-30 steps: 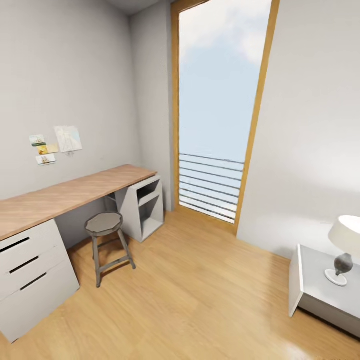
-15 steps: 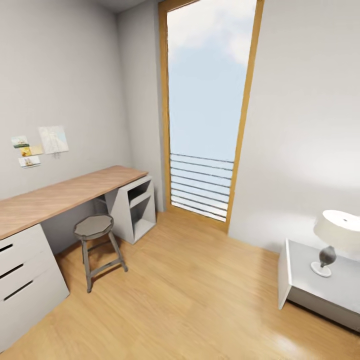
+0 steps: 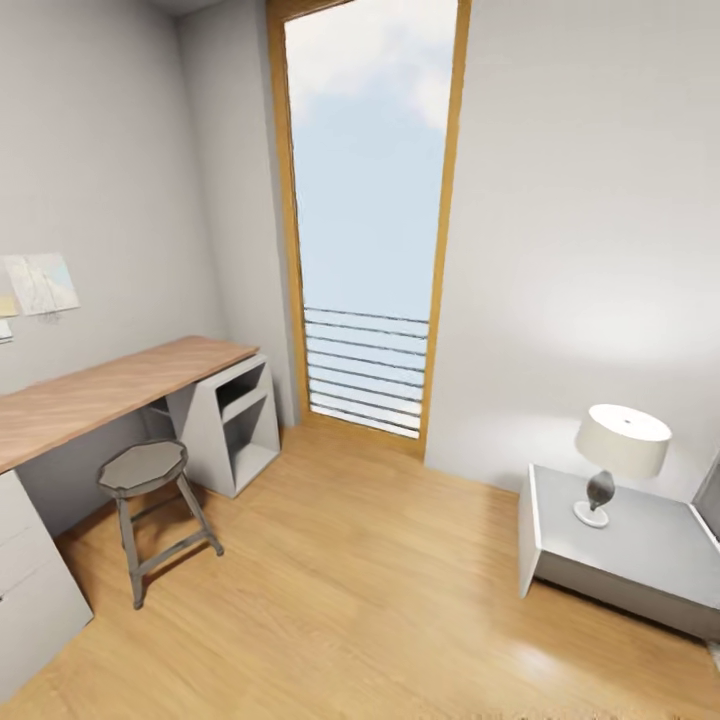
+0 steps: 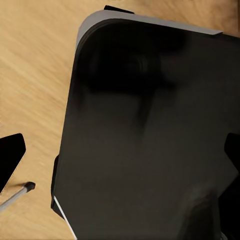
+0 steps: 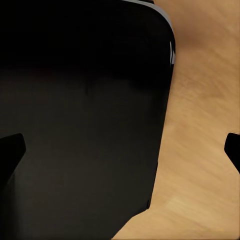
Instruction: Attach the digital camera to the camera tripod in the bedroom.
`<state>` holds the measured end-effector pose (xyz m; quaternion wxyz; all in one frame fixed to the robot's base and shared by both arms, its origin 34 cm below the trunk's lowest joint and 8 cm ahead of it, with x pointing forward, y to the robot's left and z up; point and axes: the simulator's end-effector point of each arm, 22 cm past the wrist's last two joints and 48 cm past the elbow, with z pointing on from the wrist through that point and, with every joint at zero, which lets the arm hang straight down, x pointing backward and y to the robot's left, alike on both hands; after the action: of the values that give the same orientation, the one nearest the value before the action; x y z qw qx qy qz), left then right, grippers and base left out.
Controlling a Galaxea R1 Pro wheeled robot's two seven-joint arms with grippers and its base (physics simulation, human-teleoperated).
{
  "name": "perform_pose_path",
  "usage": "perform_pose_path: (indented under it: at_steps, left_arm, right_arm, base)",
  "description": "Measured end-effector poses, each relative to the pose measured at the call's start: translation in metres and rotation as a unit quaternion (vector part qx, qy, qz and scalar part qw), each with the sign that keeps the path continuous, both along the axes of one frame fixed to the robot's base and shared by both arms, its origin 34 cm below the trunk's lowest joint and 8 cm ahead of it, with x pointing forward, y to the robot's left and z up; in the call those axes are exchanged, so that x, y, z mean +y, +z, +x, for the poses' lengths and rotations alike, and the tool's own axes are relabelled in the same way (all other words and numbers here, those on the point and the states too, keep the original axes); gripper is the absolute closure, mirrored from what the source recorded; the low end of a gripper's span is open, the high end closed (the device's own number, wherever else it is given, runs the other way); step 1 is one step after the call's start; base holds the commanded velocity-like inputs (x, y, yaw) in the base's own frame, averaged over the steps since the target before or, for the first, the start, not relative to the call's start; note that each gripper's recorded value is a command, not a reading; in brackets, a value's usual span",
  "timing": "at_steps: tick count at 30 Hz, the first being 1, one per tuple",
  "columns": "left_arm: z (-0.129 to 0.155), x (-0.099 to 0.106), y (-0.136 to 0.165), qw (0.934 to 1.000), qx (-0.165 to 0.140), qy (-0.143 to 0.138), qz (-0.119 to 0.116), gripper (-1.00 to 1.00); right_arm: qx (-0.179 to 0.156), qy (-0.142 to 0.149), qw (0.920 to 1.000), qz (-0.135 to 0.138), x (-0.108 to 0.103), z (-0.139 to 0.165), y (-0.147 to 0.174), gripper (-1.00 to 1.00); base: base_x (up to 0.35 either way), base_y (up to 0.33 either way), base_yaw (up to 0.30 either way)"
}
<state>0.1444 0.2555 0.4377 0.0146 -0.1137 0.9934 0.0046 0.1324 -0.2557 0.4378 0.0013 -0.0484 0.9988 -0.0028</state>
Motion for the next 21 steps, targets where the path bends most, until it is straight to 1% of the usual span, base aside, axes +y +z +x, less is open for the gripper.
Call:
perform_pose_path:
  at_steps: [10,14,21]
  left_arm:
    - [0.0001,-0.0016,0.0,1.0,0.0,0.001,-0.001,-1.0]
    - [0.0002,-0.0017,0.0,1.0,0.0,0.001,-0.001,-1.0]
    - [0.0003,-0.0017,-0.0001,1.0,0.0,0.001,-0.001,-1.0]
  right_arm:
    - [0.0,0.0,1.0,-0.001,-0.001,-0.0002,0.0,-1.0]
    - [0.002,-0.001,1.0,0.001,-0.0004,-0.0009,0.0,-1.0]
    - [0.005,-0.001,1.0,0.0,-0.0023,-0.0018,0.0,-1.0]
  base:
    - [-0.001,0.0,-0.228]
    - [-0.089,0.064,-0.08]
    - [-0.184,0.15,-0.02]
